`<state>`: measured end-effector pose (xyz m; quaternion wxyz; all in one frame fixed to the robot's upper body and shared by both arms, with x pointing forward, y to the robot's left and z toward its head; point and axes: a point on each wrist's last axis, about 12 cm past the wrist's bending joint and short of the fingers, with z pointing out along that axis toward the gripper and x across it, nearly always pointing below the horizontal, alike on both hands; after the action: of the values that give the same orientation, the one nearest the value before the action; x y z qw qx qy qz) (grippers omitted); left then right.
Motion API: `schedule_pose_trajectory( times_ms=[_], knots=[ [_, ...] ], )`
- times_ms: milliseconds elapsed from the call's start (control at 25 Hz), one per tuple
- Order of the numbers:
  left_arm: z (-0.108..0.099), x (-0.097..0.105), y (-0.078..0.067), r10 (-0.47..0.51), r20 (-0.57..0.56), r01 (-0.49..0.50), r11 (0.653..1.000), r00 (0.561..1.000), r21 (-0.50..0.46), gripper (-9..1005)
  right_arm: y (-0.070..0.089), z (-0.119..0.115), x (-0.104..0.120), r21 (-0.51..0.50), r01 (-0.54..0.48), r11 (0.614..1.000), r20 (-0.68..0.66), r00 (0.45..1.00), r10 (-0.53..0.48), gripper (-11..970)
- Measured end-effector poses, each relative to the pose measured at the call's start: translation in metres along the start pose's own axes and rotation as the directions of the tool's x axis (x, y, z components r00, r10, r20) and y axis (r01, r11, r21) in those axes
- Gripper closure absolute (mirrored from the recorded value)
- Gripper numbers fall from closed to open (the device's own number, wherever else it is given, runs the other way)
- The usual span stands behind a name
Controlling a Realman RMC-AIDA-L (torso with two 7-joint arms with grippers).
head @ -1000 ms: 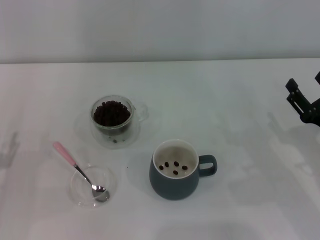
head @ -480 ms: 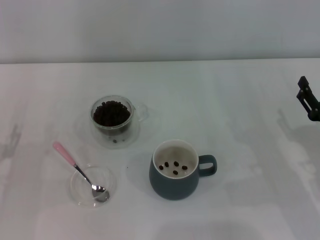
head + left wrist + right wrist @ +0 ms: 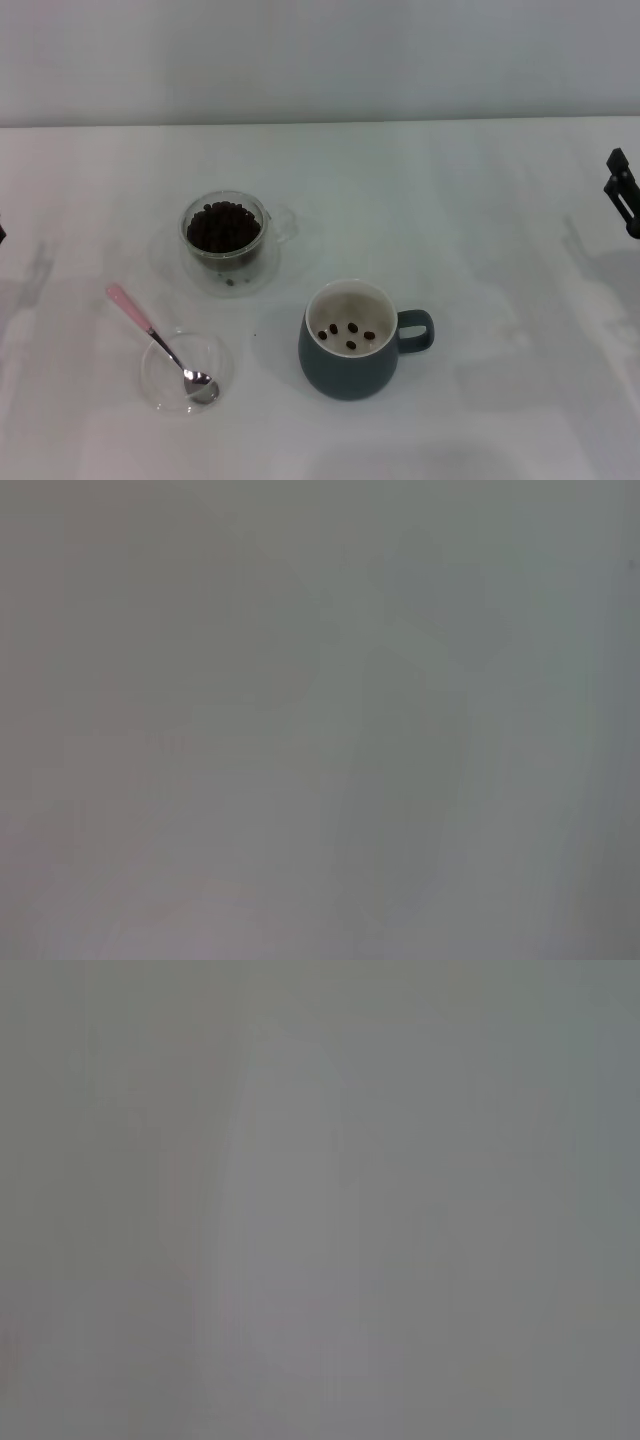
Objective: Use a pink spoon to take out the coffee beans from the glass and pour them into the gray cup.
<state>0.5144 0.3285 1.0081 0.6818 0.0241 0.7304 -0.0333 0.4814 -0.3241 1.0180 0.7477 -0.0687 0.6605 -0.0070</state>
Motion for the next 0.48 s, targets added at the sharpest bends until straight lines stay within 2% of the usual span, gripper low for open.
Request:
schedule_pose_trajectory(
  times_ms=[280,480],
  knots=[
    [-0.006,0.006,0.000,-0.008,-0.022,0.008,1.000,1.000,-0.006,208,0.001,0.006,-0.003,-0.008,0.004,1.000,0.015,1.000,-0.003,171],
    [-0.008,0.004,0.004,-0.015,-0.006,0.015,1.000,1.000,-0.026,208,0.001,0.011,-0.004,0.032,-0.022,0.999,0.025,0.999,0.021,172]
  ],
)
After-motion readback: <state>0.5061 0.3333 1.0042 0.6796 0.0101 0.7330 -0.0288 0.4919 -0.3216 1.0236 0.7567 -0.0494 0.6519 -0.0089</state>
